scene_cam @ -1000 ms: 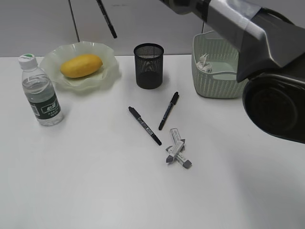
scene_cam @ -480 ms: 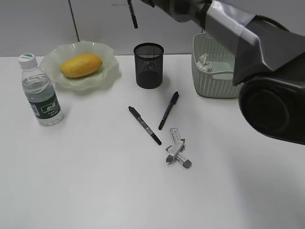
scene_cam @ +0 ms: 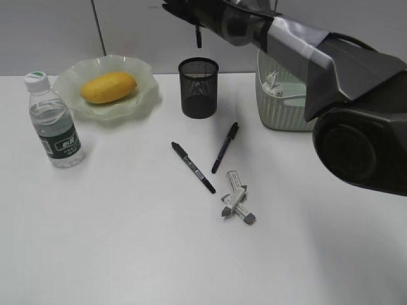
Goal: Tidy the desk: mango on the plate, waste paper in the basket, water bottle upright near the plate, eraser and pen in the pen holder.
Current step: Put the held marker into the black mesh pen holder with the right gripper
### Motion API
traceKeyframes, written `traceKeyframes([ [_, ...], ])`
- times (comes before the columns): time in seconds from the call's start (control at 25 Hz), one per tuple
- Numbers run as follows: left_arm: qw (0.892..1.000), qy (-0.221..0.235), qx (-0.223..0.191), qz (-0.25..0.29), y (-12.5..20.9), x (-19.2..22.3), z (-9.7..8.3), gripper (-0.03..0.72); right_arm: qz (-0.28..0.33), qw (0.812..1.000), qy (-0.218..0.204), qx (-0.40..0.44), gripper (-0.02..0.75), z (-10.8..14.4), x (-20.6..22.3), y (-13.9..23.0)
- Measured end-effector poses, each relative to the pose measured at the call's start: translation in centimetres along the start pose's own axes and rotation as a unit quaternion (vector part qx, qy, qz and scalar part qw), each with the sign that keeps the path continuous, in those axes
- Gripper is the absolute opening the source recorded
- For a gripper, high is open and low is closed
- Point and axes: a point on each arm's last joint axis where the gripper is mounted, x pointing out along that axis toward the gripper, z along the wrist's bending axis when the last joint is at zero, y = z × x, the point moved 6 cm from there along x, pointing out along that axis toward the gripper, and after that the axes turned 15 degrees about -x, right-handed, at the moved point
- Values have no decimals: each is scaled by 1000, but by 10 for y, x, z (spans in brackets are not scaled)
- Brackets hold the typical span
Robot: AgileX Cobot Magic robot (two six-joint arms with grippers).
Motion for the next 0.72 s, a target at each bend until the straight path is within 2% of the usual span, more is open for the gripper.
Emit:
traceKeyframes([
  [0.28,1000,0,0,0,0,0,0,498,7,1000,3,1,123,5,3,9],
  [0.72,1000,0,0,0,0,0,0,482,42,999,13,-5,123,17,12,42],
])
